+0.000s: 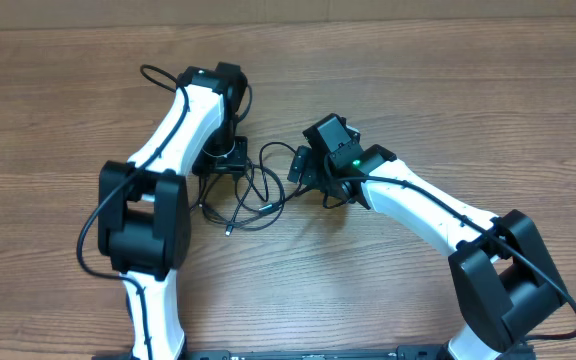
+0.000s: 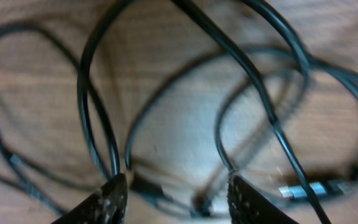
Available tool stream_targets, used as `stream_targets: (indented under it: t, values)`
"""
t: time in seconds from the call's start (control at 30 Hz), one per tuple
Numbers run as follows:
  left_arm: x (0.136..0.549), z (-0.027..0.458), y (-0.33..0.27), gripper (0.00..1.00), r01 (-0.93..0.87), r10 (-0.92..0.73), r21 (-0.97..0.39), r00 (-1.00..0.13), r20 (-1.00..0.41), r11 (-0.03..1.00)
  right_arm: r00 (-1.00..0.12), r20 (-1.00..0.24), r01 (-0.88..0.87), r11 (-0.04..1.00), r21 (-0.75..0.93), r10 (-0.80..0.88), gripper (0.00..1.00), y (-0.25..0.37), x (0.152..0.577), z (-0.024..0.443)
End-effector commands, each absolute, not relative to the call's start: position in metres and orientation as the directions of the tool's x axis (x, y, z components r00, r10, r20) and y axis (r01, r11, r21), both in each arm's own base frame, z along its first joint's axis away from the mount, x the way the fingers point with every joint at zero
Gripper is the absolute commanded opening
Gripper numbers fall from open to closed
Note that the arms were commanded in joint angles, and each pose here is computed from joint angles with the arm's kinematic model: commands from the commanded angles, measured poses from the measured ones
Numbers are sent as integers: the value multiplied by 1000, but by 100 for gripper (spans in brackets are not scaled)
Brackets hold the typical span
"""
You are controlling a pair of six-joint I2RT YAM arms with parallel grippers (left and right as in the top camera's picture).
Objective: Untangle cables
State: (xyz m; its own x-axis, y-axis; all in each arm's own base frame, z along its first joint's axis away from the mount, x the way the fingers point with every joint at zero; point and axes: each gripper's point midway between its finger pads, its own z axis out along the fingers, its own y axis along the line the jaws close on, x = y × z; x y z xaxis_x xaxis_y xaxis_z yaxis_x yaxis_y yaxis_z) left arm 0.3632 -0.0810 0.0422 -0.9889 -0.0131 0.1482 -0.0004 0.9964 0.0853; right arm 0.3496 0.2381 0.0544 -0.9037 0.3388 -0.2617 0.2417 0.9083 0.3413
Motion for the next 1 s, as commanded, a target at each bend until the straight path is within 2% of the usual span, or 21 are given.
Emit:
stream_targets:
  t: [0.0,0.13,0.17,0.2,0.23,0.27,0.4,0.53,0.6,0.7,0.77,0.8,0.83,0.9,0.93,0.97]
  values:
    - [365,11,-73,48,60,39,96,-977,210,994,-897,-278,244,910,336,343,93,236,352,56]
    - [367,-14,-74,43,77,53,93,-971,234,993,-897,-278,244,910,336,343,93,236,352,56]
    - [367,-20,-74,38,77,53,93,-969,240,993,-897,-279,244,910,336,343,93,236,352,56]
    - [367,-27,-74,17,77,52,92,-967,249,993,-896,-281,244,910,334,344,93,236,352,56]
    - [367,-28,-74,7,78,53,91,-967,249,993,-896,-281,244,910,334,344,93,236,352,56]
    - [367,-28,-78,4,74,53,74,-967,250,995,-896,-281,244,910,334,344,93,236,352,56]
    - [382,-6,-92,4,56,55,-1,-986,157,998,-895,-283,245,911,332,344,93,235,353,56]
    - [401,82,-96,4,26,23,-42,-997,-74,999,-894,-286,246,911,330,345,93,235,353,56]
    - [396,160,-95,4,19,-2,-82,-968,-251,996,-893,-287,245,911,333,346,93,235,354,56]
    - [379,213,-91,4,30,-10,-104,-932,-361,994,-894,-287,246,911,332,346,93,235,353,56]
    - [370,223,-89,4,10,-33,-116,-929,-367,993,-893,-287,246,911,332,346,93,235,354,56]
    - [364,220,-87,16,-33,-73,-124,-939,-335,992,-893,-287,245,911,333,346,93,235,354,56]
    - [360,217,-87,21,-56,-93,-124,-946,-312,991,-893,-287,246,911,332,346,93,235,353,56]
    - [343,196,-83,64,-150,-169,-109,-966,-196,983,-893,-287,246,911,332,346,93,235,353,56]
    - [340,190,-82,70,-173,-189,-103,-967,-169,980,-894,-286,246,911,332,345,93,235,353,56]
    - [333,174,-81,69,-234,-243,-89,-963,-115,968,-894,-286,246,911,330,345,93,235,353,56]
